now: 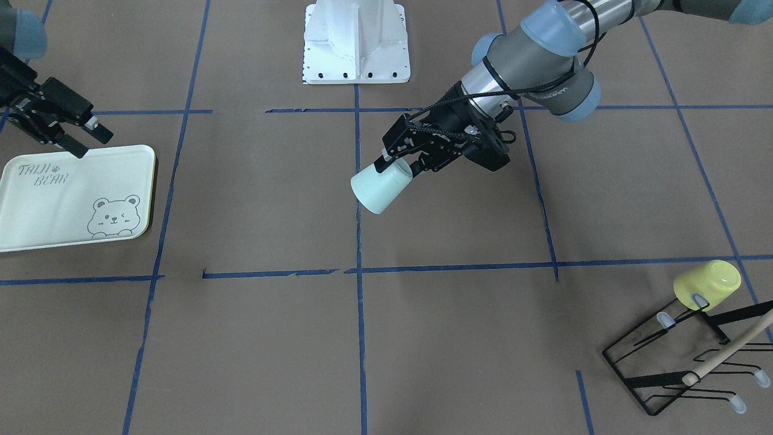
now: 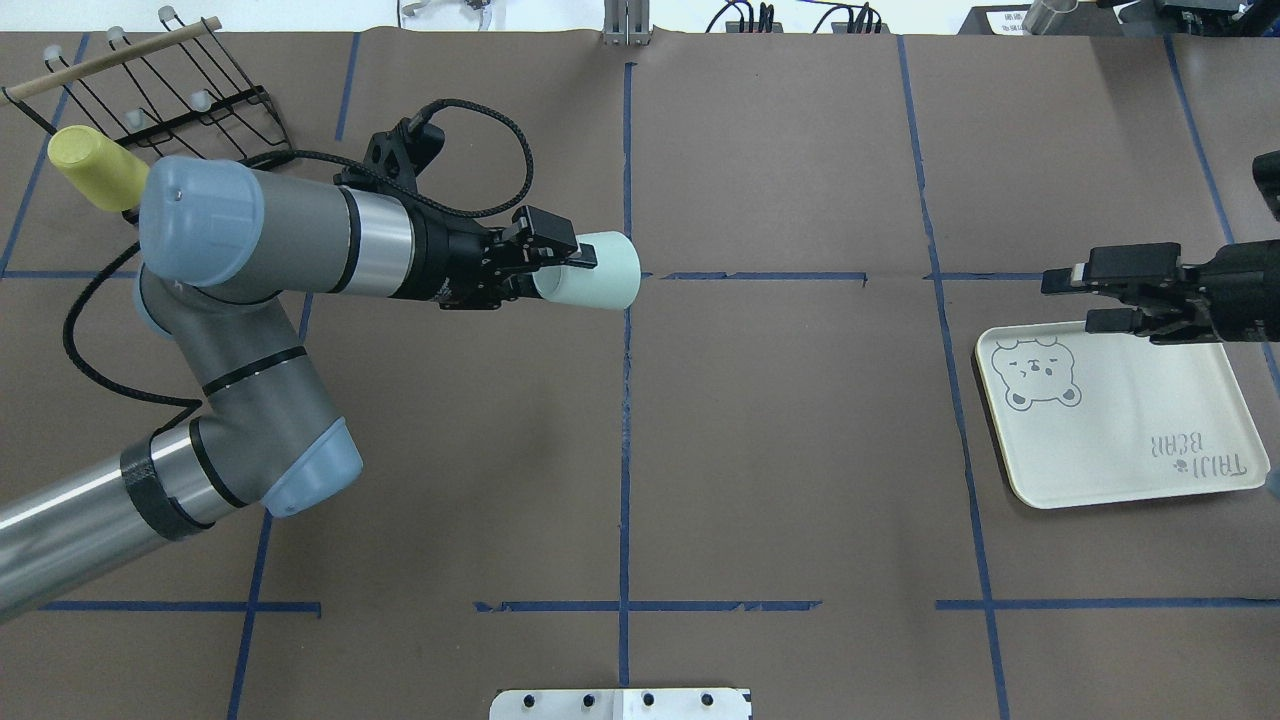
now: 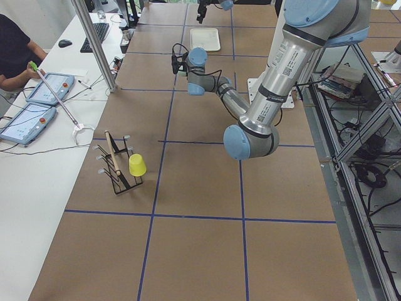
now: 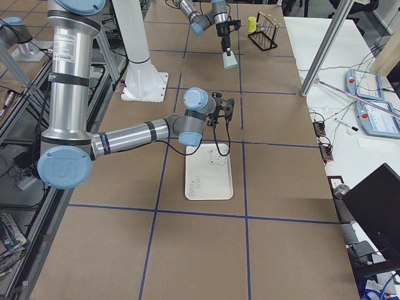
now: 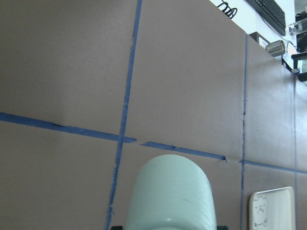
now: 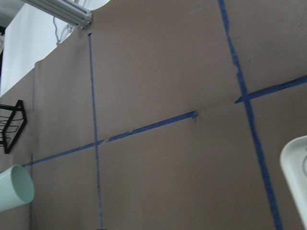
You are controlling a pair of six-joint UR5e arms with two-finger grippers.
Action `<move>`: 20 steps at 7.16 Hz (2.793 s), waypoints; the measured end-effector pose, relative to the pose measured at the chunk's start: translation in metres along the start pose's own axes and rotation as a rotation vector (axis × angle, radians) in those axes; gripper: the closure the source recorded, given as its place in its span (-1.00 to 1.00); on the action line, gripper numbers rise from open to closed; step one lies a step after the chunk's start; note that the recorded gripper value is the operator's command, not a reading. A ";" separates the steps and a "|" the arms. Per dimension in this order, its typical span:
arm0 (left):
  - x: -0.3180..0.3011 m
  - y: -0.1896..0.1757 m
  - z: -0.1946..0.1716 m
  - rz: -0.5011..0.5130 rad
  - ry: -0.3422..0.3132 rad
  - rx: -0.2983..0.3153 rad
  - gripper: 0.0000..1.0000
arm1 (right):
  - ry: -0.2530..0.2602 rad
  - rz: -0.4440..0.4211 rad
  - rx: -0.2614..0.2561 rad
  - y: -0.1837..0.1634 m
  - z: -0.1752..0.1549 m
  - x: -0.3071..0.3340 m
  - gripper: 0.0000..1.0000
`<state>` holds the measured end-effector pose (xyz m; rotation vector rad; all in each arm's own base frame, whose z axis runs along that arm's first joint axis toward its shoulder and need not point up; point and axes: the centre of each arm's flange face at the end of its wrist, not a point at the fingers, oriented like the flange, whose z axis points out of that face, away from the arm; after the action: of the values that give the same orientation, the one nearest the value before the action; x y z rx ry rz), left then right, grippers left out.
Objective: Left arm grabs green cup and hands to right arm on tray
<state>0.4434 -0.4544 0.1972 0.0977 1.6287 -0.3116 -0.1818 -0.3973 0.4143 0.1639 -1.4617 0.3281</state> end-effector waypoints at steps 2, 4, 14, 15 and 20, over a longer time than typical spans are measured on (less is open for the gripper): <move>0.005 0.030 0.003 -0.066 0.107 -0.055 0.84 | -0.163 -0.008 -0.071 0.028 0.009 -0.019 -0.98; 0.011 0.056 -0.001 -0.140 0.218 -0.129 0.84 | -0.333 0.053 -0.146 0.044 0.009 -0.048 -0.98; 0.040 0.098 -0.035 -0.316 0.548 -0.368 0.86 | -0.865 0.231 -0.479 0.147 0.053 -0.139 -0.95; 0.041 0.099 -0.036 -0.337 0.546 -0.376 0.86 | -0.871 0.230 -0.483 0.149 0.056 -0.142 -0.95; 0.038 0.121 -0.033 -0.472 0.511 -0.463 0.86 | -0.887 0.178 -0.382 0.138 0.074 -0.136 -0.95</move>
<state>0.4387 -0.3342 0.1441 -0.6116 2.1865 -0.2703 -0.3051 -0.3056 0.2754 -0.1584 -2.3942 0.1040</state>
